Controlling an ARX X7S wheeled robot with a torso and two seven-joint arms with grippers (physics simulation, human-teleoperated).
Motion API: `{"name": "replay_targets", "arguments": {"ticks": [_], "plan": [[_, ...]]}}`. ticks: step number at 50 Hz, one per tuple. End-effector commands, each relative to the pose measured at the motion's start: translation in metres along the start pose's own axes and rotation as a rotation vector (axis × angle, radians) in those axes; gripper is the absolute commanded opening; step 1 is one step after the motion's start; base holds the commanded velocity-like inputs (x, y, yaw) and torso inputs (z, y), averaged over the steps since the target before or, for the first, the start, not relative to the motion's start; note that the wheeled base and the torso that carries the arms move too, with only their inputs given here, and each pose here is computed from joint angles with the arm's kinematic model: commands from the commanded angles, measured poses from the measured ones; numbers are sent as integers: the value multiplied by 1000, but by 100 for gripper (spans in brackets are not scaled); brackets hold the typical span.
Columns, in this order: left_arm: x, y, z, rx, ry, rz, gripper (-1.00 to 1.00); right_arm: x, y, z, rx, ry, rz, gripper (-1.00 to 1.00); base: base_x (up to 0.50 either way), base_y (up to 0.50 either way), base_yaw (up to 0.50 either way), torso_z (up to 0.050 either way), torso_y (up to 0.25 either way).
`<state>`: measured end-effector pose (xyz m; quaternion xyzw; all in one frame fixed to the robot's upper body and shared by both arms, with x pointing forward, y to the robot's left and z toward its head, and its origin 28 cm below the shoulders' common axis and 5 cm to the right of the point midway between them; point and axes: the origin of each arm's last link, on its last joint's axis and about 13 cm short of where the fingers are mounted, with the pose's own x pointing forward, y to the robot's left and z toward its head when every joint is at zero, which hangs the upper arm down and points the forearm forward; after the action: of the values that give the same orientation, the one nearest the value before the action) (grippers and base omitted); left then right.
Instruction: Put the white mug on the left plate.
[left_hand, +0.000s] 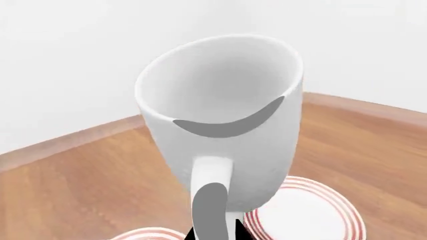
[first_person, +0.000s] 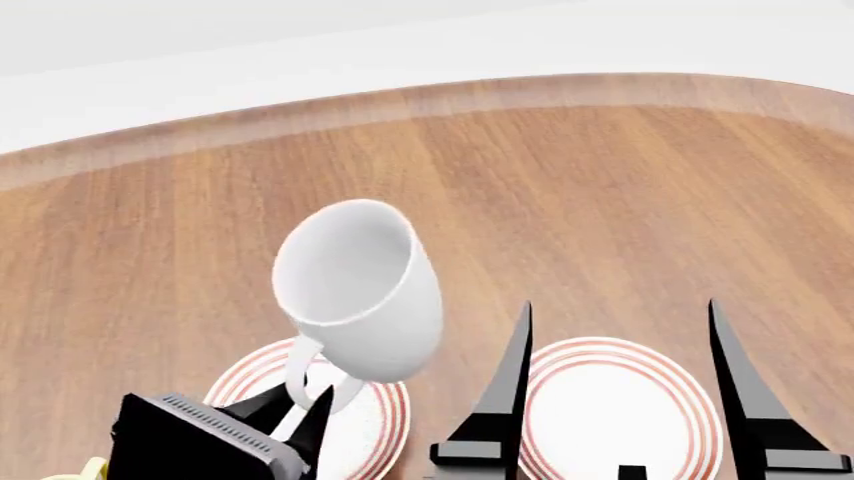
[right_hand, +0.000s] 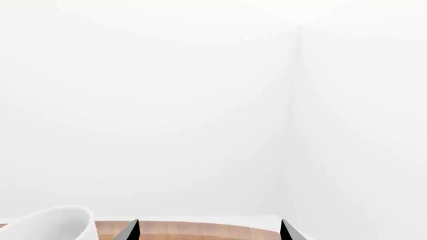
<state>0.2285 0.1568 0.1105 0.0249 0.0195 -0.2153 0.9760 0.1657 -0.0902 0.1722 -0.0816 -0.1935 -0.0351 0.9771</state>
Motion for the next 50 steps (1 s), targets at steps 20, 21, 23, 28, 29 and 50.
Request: {"name": "replay_targets", "arguments": {"ticks": [20, 21, 23, 28, 29, 50], "plan": [[37, 42, 3, 84, -2, 285, -100, 0, 0, -1, 2, 0, -2, 100, 0, 0, 0, 0, 0], [37, 42, 3, 86, 7, 294, -100, 0, 0, -1, 2, 1, -2, 100, 0, 0, 0, 0, 0], [39, 43, 2, 87, 10, 304, -100, 0, -1, -1, 2, 0, -3, 100, 0, 0, 0, 0, 0], [41, 43, 1, 118, 12, 329, -100, -1, -1, 0, 3, 0, -4, 100, 0, 0, 0, 0, 0], [41, 43, 1, 122, 13, 332, -100, -1, -1, 0, 3, 0, -4, 100, 0, 0, 0, 0, 0], [65, 48, -19, 66, 93, 362, -100, 0, -1, -1, 2, 5, -5, 100, 0, 0, 0, 0, 0]]}}
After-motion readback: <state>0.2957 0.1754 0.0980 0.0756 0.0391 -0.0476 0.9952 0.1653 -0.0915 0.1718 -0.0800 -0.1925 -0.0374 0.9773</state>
